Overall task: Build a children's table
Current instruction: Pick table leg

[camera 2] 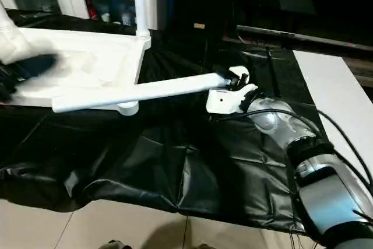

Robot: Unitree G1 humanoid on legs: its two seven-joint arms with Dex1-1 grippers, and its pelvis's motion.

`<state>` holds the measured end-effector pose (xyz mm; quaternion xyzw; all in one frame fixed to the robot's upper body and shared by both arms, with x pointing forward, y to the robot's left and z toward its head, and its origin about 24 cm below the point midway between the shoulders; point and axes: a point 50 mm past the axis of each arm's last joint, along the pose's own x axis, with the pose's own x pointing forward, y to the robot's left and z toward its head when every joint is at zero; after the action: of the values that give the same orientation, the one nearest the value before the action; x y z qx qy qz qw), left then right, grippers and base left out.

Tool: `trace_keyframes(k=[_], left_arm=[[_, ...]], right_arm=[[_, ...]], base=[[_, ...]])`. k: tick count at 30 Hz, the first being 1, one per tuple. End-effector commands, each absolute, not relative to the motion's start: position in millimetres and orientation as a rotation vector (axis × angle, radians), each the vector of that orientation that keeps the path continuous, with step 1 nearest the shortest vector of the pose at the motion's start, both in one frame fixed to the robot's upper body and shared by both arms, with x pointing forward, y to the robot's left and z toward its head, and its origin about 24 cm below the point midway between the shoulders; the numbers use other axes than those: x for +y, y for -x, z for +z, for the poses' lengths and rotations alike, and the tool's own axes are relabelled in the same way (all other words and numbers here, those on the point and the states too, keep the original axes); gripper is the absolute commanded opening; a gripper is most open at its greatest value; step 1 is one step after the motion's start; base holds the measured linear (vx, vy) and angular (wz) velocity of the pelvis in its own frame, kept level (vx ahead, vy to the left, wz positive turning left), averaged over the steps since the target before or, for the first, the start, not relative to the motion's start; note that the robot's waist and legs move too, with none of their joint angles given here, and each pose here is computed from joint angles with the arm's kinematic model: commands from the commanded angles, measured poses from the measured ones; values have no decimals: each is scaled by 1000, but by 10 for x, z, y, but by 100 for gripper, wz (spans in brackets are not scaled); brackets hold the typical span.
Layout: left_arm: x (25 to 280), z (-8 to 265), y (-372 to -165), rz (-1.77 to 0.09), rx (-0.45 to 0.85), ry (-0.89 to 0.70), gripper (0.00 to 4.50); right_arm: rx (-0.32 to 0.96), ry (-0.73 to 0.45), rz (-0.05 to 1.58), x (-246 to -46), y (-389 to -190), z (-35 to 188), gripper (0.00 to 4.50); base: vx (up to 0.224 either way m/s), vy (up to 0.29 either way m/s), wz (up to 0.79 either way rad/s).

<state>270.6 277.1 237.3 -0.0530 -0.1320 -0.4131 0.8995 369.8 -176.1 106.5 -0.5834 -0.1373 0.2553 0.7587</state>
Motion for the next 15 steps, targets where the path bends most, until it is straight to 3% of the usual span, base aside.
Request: trace_keyframes(k=[1,2,3,5,7,8,9,11,14,15], left_arm=[[3023,2558,-2712,-710,-473,264,222],[3084,2557,-2733,-648,-498,289,222],[3084,2557,-2733,-648,-498,289,222],[3153,2243,-2870,-386,-283,65,222],[3112,2060,-2892,-310,-172,-76,222],[3108,2054,-2892,-307,-170,-83,222],[3010,1954,-2885,-271,-142,-185,222],[2911,1876,-2867,-272,-107,-211,222],[2558,1794,-2759,-244,-214,-117,222],[2489,1773,-2737,-225,-236,-91,222]], right_arm=[[-252,1046,486,-1810,-3732,1111,186],[-239,958,471,-1806,-3743,1121,186],[-239,958,471,-1806,-3743,1121,186],[-179,571,412,-1761,-3797,1170,185],[-171,344,388,-1721,-3813,1209,185],[-171,334,387,-1719,-3813,1211,185],[-179,165,369,-1689,-3809,1245,185],[-169,67,329,-1691,-3801,1242,185],[-129,-135,201,-1740,-3721,1166,185],[-118,-153,180,-1758,-3701,1146,185]], base=[[0,0,0],[0,0,0],[0,0,0],[0,0,0],[0,0,0],[0,0,0],[0,0,0],[0,0,0],[0,0,0],[0,0,0]])
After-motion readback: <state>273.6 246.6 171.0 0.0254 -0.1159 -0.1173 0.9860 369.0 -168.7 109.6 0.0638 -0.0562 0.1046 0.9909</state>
